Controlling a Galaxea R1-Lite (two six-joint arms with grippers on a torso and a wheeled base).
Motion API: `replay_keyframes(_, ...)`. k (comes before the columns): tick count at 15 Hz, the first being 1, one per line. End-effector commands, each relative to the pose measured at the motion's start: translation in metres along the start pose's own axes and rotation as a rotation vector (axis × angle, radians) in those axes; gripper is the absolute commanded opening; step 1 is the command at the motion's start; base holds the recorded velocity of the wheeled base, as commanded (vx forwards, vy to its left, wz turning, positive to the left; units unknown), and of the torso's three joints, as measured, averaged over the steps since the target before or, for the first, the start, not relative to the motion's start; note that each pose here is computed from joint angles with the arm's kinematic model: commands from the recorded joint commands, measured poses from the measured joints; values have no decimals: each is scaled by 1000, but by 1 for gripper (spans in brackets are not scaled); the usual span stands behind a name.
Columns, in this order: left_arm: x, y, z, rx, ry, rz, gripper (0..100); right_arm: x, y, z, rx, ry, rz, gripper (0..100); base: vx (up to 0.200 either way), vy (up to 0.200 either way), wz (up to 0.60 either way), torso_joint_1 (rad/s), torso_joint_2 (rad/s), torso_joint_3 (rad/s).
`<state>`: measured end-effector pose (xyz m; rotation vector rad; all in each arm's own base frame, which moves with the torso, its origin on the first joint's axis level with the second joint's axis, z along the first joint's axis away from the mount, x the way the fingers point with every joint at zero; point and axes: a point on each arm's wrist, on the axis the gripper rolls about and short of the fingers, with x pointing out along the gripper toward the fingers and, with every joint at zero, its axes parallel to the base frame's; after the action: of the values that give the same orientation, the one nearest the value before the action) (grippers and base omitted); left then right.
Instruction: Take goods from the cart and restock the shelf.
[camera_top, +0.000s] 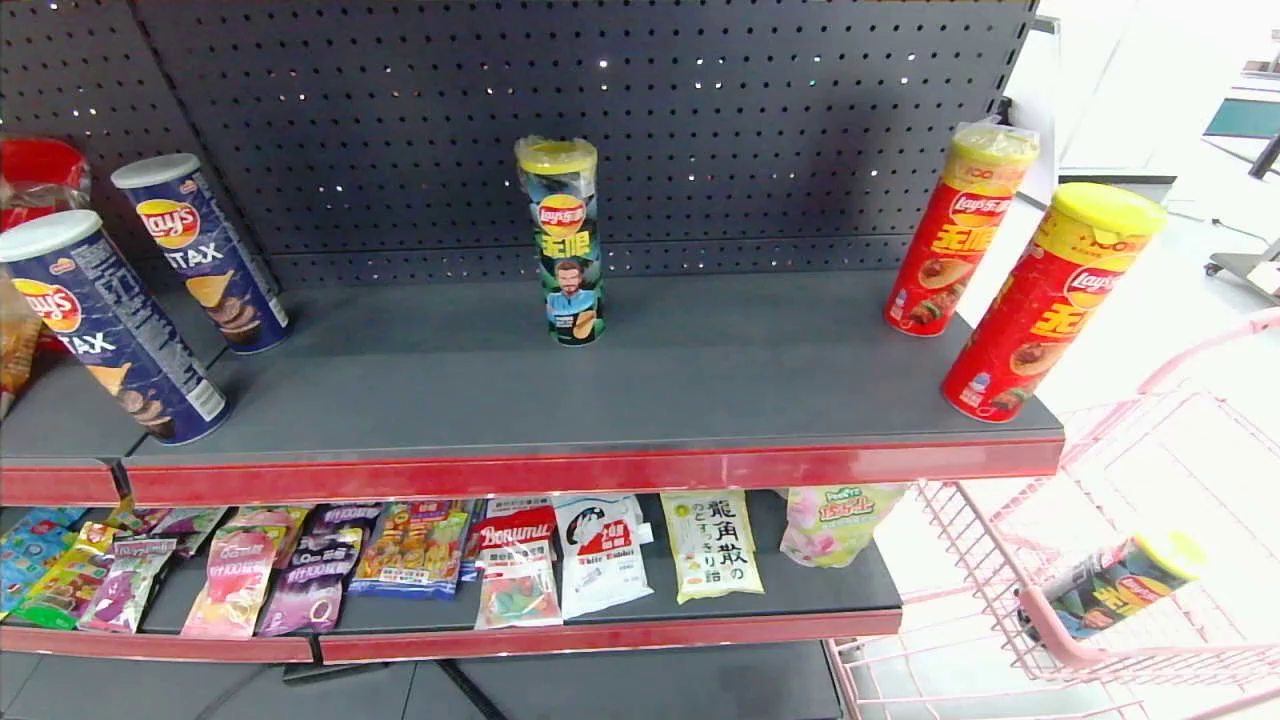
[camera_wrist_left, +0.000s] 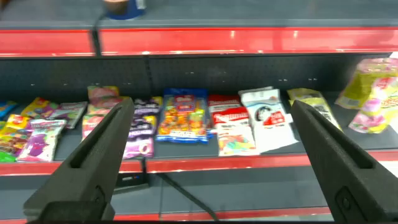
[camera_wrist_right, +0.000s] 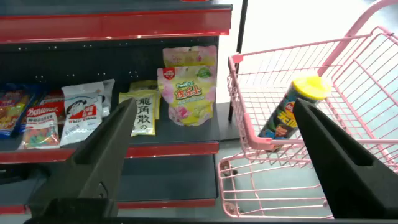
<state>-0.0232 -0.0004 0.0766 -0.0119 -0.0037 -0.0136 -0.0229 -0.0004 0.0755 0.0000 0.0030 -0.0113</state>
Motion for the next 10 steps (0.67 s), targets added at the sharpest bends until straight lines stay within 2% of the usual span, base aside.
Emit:
replay_keyframes(1,0,0,0,0,1,0,100,0,0,0,0,0,1,100,0,-200,0,2,2,12)
replay_keyframes(7,0,0,0,0,1,1,100,0,0,0,0,0,-1,100,0,-200,0,4,3,2)
replay_keyframes(9,0,0,0,0,1,1,100,0,0,0,0,0,-1,100,0,0,0,0,0,0)
replay_keyframes(10,0,0,0,0,1,0,100,0,0,0,0,0,-1,100,0,0,-600,2,2,2)
